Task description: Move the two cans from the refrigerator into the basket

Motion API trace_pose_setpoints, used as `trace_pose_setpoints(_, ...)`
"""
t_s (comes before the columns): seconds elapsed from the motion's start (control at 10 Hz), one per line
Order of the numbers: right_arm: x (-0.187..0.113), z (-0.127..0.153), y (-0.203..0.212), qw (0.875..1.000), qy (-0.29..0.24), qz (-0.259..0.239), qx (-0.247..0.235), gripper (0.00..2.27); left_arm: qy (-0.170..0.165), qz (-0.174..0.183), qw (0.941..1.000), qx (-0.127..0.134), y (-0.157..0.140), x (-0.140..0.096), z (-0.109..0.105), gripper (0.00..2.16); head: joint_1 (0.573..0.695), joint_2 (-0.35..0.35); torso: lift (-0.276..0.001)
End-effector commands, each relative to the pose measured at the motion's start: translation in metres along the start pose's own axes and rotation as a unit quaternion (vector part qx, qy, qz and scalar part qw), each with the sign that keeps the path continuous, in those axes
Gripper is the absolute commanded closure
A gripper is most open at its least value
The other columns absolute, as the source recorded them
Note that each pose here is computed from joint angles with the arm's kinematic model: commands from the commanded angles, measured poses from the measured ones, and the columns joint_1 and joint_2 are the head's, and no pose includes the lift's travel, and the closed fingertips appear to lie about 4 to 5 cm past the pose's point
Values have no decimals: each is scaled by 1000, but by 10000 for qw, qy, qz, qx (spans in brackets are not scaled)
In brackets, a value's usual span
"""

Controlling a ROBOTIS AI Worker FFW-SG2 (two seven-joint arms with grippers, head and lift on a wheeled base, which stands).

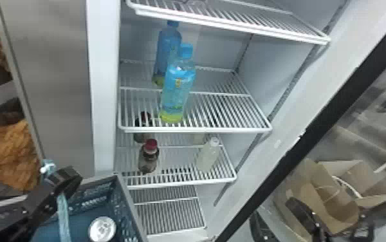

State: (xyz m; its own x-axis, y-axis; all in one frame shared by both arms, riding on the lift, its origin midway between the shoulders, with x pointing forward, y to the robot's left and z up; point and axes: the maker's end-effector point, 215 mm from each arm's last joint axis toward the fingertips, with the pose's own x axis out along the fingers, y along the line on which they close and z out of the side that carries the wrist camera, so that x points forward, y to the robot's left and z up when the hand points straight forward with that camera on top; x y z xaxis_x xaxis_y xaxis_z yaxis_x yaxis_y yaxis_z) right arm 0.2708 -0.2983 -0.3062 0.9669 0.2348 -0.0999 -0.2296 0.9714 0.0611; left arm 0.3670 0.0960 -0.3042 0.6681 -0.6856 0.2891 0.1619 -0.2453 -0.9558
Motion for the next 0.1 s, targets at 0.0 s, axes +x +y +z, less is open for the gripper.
trace_pose_setpoints(0.0, 0, -1, -1, 10000, 0, -12, 22, 159, -7, 3, 10000, -14, 1, -1, -1, 1200, 695, -350, -35)
